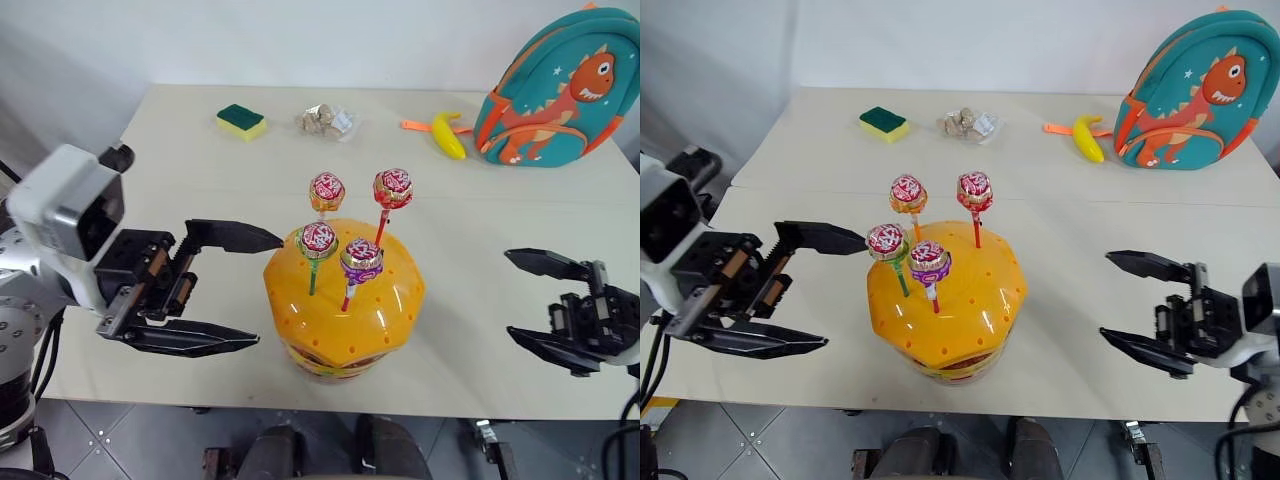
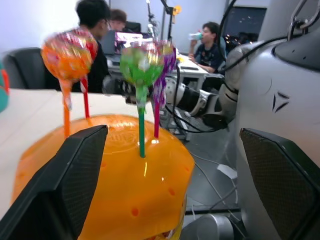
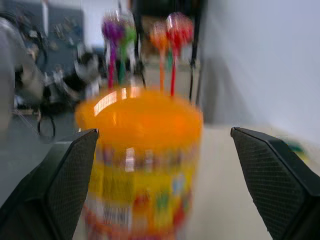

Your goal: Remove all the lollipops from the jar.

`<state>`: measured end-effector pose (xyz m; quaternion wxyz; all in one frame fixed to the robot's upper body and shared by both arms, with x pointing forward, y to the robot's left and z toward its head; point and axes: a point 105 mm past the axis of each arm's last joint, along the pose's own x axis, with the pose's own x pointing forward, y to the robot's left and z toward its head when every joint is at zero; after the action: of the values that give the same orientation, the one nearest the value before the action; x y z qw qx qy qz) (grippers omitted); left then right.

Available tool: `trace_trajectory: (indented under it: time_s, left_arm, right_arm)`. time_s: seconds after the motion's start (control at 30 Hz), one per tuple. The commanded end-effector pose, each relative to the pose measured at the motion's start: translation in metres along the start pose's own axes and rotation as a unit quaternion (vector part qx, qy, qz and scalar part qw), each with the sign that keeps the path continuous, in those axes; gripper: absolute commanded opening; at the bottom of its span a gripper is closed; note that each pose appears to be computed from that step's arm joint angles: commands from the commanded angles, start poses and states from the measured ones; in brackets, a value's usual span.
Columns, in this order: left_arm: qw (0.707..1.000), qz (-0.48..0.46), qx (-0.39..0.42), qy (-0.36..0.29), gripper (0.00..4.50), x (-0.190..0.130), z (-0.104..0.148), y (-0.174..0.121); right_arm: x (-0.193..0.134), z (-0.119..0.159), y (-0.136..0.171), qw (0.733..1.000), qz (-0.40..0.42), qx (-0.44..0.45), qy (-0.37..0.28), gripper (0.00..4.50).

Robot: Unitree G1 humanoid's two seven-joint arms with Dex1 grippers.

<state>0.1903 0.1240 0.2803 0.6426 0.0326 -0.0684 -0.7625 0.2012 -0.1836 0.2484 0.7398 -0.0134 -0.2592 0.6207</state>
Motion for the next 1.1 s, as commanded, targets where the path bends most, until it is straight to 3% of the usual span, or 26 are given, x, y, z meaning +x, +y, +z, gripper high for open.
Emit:
trace_trajectory:
  time_s: [0.03, 0.2, 0.3, 0.73, 0.87, 1.0, 1.1]
  left_arm:
    - [1.000, 0.001, 0.027, -0.006, 4.50, 0.009, 0.004, 0.008]
    - [0.999, -0.014, 0.026, -0.021, 4.50, 0.020, 0.001, 0.014]
    - [0.999, -0.020, 0.023, -0.028, 3.94, 0.025, 0.002, 0.016]
    - [0.997, -0.040, 0.026, -0.053, 0.05, 0.031, 0.007, 0.017]
    - [0.996, -0.045, 0.018, -0.072, 0.02, 0.022, 0.017, 0.018]
    - [0.988, -0.019, 0.024, -0.149, 0.02, 0.007, 0.044, 0.033]
    - [0.986, -0.011, 0.011, -0.168, 0.02, -0.004, 0.052, 0.034]
  right_arm:
    - [0.010, 0.005, 0.002, 1.000, 0.012, -0.017, -0.017, 4.43]
    - [0.011, 0.000, 0.007, 1.000, 0.015, -0.015, -0.008, 4.43]
    - [0.008, -0.001, 0.010, 1.000, 0.008, -0.018, 0.002, 4.50]
    - [-0.001, 0.003, 0.007, 0.999, -0.026, -0.029, 0.036, 4.50]
    - [0.000, 0.003, 0.002, 0.998, -0.038, -0.021, 0.034, 4.50]
    - [0.001, 0.003, -0.006, 0.998, -0.052, -0.020, 0.032, 4.50]
    - [0.002, 0.002, -0.011, 0.998, -0.056, -0.021, 0.030, 4.50]
